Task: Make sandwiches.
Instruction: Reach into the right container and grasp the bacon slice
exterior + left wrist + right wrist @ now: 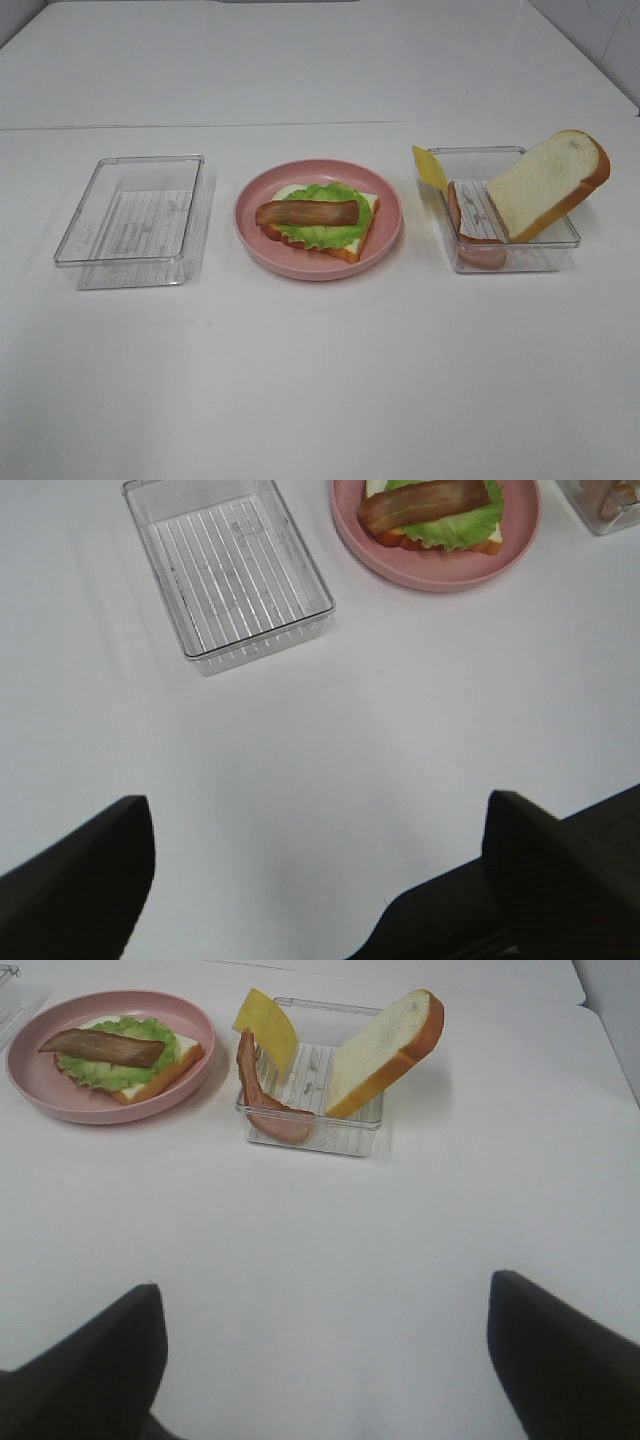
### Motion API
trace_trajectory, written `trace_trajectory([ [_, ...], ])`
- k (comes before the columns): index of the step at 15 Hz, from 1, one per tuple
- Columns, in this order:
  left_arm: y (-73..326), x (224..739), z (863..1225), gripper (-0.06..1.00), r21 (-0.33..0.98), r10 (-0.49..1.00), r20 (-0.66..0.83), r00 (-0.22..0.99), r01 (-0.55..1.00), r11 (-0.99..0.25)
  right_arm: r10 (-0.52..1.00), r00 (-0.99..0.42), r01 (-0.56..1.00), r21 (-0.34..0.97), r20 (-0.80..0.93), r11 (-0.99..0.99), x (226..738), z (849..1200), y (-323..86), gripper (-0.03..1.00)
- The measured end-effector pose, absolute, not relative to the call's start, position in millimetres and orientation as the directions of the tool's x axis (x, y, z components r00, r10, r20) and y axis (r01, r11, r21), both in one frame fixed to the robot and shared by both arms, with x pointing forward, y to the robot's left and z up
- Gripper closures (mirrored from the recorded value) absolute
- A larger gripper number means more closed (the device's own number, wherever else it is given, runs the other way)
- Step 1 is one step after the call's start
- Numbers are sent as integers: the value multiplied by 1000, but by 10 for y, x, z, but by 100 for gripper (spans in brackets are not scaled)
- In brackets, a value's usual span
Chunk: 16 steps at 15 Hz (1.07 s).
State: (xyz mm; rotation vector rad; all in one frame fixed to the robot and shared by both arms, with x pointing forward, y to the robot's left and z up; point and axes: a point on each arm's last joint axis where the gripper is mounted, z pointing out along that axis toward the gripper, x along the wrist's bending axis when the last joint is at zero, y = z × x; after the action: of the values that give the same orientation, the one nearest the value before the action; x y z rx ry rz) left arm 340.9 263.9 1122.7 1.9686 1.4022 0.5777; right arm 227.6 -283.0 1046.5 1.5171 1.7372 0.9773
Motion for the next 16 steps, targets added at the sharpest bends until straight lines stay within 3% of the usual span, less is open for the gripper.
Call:
trace_trajectory([
  [5,2897,2698,10728,12,840,941,-21,338,516,-167,990,-142,526,848,14,64,2276,10465,-2830,20],
  [9,2999,2430,10670,12,909,940,-11,341,394,-132,990,-142,526,848,14,64,2276,10465,-2830,20],
  [16,3044,2310,10592,12,902,928,53,369,381,-203,987,-154,524,850,33,53,2275,10469,-2811,20],
])
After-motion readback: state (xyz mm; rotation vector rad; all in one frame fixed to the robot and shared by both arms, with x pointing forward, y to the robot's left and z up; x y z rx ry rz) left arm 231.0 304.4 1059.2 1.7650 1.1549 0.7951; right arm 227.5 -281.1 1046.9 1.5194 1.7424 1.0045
